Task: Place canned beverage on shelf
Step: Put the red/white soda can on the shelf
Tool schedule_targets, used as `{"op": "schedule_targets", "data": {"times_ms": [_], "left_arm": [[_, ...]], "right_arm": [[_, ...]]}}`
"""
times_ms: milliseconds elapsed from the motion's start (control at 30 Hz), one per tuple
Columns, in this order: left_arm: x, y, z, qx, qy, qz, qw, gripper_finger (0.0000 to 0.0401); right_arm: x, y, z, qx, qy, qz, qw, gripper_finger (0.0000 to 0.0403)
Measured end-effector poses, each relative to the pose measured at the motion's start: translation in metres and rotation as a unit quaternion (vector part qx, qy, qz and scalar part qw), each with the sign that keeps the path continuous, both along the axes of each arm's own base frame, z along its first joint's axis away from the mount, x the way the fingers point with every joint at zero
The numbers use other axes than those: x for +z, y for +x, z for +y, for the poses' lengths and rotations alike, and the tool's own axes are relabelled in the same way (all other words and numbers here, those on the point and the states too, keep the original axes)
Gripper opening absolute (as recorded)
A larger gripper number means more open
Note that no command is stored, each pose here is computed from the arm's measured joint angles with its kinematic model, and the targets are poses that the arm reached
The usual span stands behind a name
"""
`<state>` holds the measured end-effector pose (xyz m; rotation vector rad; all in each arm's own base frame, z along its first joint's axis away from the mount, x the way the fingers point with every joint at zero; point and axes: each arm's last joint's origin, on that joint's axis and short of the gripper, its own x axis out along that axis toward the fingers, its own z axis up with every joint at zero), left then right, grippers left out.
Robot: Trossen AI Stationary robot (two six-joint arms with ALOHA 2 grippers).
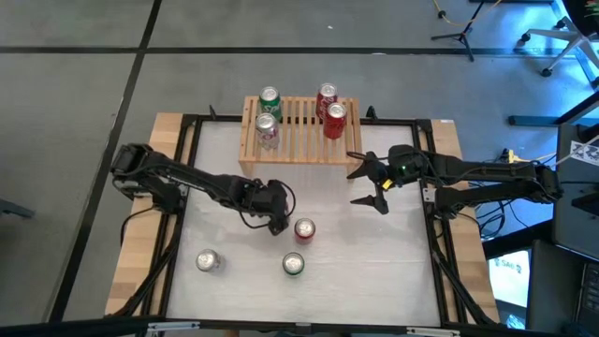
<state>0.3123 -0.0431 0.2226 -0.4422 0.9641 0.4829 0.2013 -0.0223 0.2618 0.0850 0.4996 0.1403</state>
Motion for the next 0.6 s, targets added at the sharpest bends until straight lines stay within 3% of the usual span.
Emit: {"op": "schedule_targets", "data": {"times_ms": [133, 600], "left_arm": [[0.016, 0.004, 0.004, -0.02, 0.008, -0.014, 1.0, 0.0282], [0.123, 0.023, 0.031, -0.095, 0.094, -0.09, 0.987, 0.0285]], "right_arm": [[0.0, 0.0, 0.0, -0.003, -0.002, 0.001, 1.0, 0.0379], [0.0, 0.0, 0.0, -0.003, -0.002, 0.001, 1.0, 0.0379]]}}
